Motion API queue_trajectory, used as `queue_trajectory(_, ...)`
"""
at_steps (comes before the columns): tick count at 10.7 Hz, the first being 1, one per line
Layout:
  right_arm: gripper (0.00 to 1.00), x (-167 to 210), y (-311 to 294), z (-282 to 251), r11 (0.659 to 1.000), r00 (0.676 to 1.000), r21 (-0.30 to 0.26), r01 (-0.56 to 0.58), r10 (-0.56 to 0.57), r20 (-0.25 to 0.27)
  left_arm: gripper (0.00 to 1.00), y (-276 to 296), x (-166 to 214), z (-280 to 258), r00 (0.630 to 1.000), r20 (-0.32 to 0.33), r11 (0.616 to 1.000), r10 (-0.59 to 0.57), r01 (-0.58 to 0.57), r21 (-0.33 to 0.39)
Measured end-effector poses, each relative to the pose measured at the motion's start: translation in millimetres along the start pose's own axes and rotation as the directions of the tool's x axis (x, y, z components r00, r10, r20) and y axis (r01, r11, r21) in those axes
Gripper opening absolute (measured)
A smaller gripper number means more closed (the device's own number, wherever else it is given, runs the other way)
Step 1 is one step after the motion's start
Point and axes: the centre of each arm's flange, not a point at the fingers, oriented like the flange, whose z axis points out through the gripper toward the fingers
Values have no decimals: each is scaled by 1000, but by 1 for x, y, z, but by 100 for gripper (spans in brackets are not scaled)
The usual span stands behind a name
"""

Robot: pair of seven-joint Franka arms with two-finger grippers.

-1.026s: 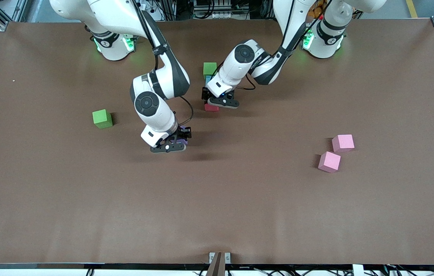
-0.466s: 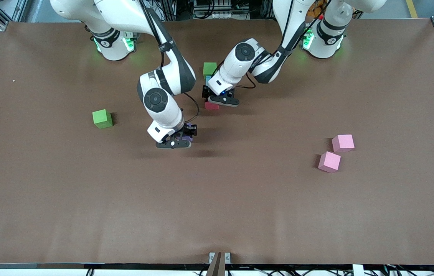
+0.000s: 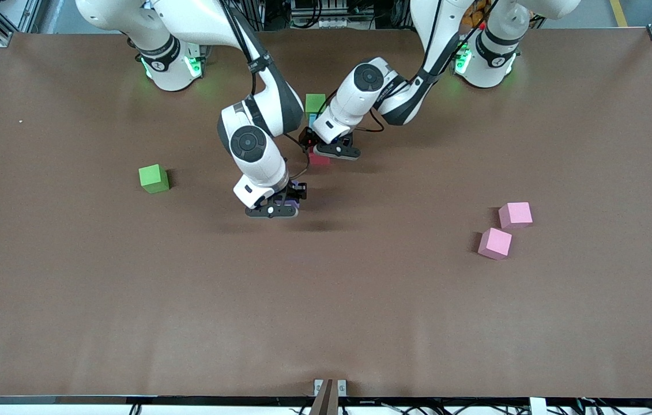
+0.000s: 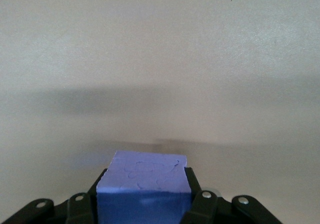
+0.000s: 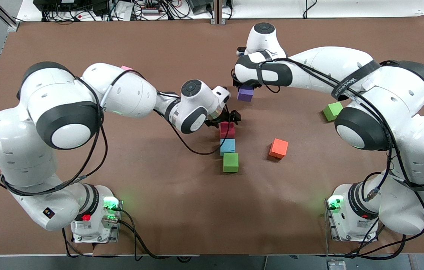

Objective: Arrange blocks into number 1
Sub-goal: 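Place the purple cube below the red cube with the right gripper, then grasp the pink cube with the left gripper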

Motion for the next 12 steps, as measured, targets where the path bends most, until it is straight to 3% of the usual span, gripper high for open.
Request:
queue_trajectory(3,62,0,0,3,1000,1000,-1,-3,3,0,100,0,25,-44,998,-62,999,-25,23,-36)
queue_trajectory(6,62,-14,-22,8,998,999,58,-35,35,6,100,-32,50,-100,988,-139,997,-73,68,-39)
queue_trajectory(9,62,-67,-76,46,998,999,48,-29,30,-33,100,-89,99,-151,974,-114,977,-194,202,64)
queue_trajectory(12,62,-100,-101,62,1000,999,28,13,-12,-34,100,-144,149,-190,972,-120,969,-202,217,119)
